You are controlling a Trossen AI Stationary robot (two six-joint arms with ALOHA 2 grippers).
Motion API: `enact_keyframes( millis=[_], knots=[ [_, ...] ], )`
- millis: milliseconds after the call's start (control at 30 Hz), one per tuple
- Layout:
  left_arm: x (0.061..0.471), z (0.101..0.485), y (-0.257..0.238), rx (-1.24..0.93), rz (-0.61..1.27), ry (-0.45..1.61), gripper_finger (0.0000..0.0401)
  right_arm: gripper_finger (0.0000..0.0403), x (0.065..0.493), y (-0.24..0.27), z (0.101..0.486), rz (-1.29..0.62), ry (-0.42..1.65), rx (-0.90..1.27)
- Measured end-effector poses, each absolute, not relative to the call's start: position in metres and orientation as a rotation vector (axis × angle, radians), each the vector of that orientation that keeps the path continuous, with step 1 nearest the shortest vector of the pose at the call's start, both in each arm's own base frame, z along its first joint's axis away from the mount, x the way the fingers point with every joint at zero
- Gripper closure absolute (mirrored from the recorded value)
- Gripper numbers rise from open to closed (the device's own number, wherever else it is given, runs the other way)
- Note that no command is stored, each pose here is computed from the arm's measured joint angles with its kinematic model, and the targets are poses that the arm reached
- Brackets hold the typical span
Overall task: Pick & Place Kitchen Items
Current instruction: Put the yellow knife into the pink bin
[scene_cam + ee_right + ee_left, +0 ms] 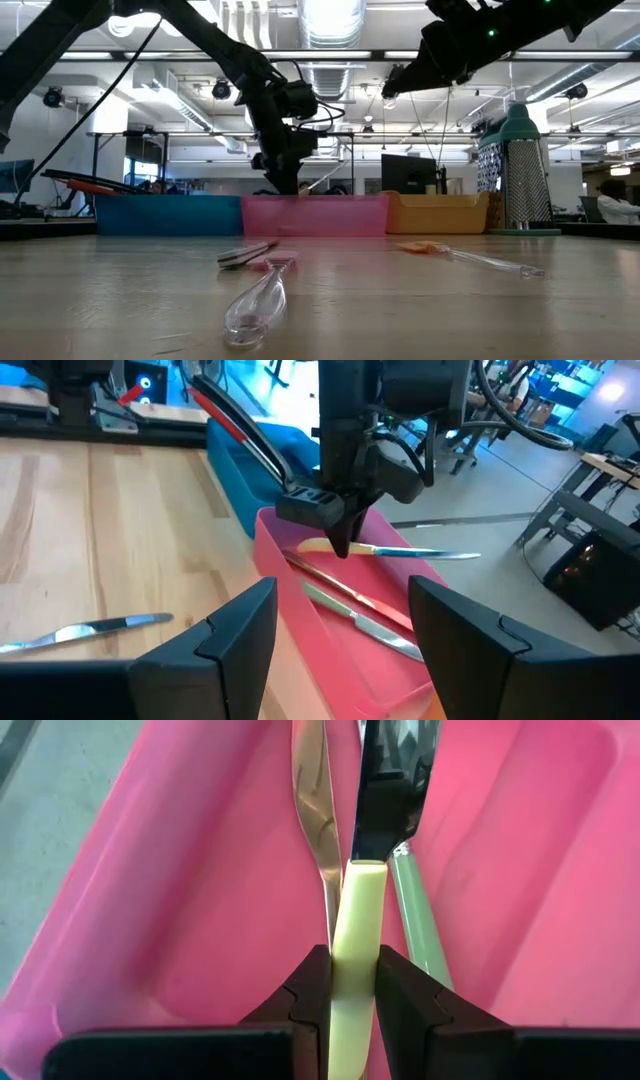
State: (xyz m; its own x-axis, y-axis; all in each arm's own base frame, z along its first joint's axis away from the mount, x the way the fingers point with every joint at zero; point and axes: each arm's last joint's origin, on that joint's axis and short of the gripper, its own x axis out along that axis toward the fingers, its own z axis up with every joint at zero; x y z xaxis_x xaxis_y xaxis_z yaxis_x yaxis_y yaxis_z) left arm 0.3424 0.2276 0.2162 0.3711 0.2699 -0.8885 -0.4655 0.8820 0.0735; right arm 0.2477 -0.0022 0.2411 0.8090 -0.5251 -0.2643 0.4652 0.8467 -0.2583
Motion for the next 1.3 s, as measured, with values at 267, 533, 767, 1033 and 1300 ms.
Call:
enact_keyframes(
  millis=[267, 533, 767, 1033, 1300],
  knots=[
    [0.347, 0.231, 0.228, -0.156, 0.48, 1.102, 0.0347, 0.0184, 0.248, -0.002, 0.242, -0.533, 0.333, -0.185],
    [0.362, 0.216, 0.237, -0.18, 0.457, 1.294, 0.0347, 0.0184, 0.248, -0.004, 0.241, -0.537, 0.334, -0.175],
    [0.374, 0.208, 0.242, -0.179, 0.451, 1.3, 0.0347, 0.0184, 0.248, -0.004, 0.24, -0.536, 0.345, -0.185],
    [0.381, 0.185, 0.243, -0.196, 0.428, 1.371, 0.0347, 0.0184, 0.248, -0.004, 0.24, -0.535, 0.347, -0.186],
    [0.382, 0.178, 0.244, -0.199, 0.424, 1.386, 0.0345, 0.0184, 0.248, -0.004, 0.24, -0.536, 0.348, -0.186]
  ],
)
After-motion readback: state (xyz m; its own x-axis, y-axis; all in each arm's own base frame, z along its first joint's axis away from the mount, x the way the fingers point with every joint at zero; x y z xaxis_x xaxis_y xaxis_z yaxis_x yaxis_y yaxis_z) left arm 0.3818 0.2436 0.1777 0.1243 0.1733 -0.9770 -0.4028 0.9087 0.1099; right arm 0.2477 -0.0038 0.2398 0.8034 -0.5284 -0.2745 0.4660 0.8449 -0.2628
